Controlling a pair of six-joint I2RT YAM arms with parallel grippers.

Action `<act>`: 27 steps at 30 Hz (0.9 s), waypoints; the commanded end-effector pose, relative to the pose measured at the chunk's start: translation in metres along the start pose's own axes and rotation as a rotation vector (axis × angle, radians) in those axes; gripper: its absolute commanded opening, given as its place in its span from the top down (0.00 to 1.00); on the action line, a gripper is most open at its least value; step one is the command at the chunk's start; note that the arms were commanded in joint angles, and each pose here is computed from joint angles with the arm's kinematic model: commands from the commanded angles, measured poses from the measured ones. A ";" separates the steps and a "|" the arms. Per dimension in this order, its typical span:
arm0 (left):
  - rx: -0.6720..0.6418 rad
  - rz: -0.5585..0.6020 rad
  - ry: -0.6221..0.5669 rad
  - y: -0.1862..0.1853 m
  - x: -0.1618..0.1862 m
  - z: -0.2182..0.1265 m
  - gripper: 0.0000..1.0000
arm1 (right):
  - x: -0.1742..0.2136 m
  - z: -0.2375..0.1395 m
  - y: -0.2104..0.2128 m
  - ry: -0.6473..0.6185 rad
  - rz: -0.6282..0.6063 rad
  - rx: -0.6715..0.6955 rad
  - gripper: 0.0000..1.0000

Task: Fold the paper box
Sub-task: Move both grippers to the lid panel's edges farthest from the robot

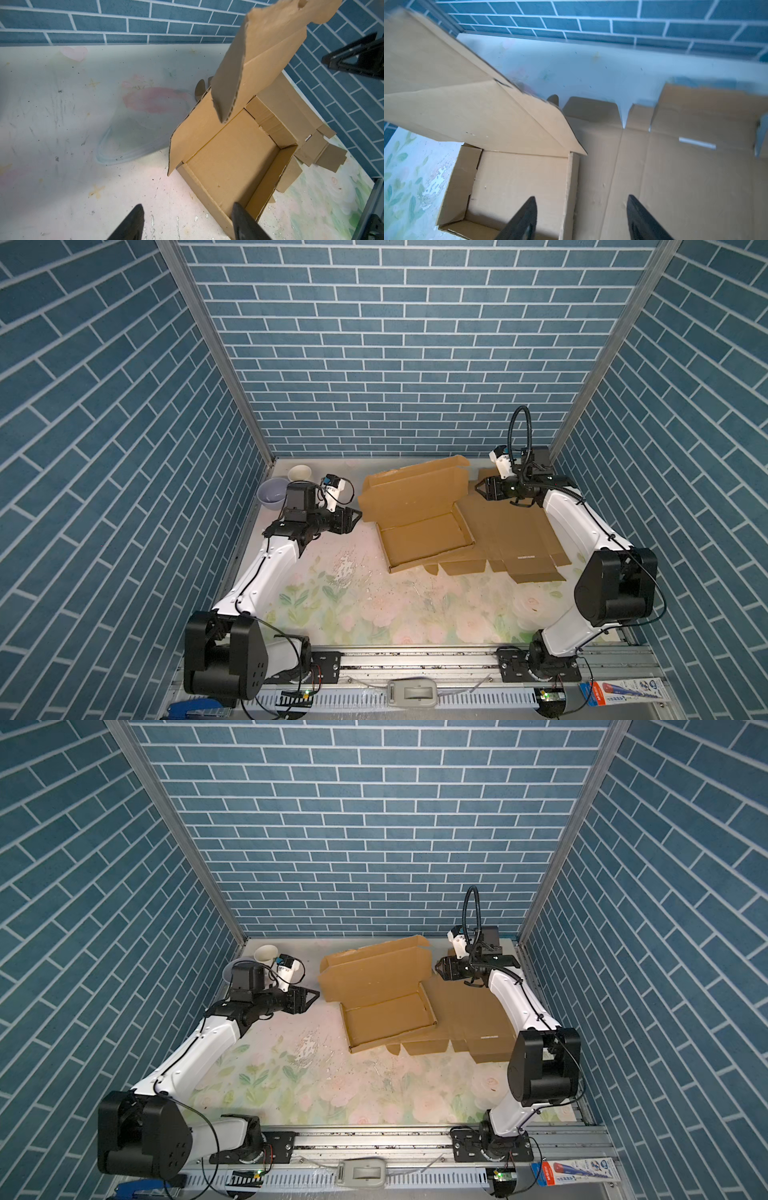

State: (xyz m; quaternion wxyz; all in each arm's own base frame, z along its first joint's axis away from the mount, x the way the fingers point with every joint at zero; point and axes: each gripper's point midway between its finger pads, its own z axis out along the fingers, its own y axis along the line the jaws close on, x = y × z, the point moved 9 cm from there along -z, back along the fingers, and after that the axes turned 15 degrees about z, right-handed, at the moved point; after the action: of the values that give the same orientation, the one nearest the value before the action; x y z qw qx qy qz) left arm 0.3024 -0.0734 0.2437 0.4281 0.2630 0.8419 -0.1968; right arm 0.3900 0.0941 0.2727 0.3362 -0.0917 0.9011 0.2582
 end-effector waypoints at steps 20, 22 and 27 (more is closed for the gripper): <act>0.091 0.055 -0.093 0.014 -0.007 0.064 0.53 | -0.027 0.060 0.011 0.089 -0.316 -0.487 0.49; 0.098 0.050 -0.094 0.014 -0.006 0.067 0.59 | -0.026 0.060 0.012 0.082 -0.316 -0.492 0.57; 0.083 0.053 -0.094 0.017 -0.006 0.069 0.81 | -0.023 0.059 0.011 0.056 -0.303 -0.451 0.85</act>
State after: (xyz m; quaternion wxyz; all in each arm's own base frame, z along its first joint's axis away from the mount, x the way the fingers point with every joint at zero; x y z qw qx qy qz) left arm 0.3550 -0.0980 0.2062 0.4479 0.2875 0.8149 -0.2296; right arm 0.4448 0.1320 0.2443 0.2976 -0.2877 0.8209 0.3935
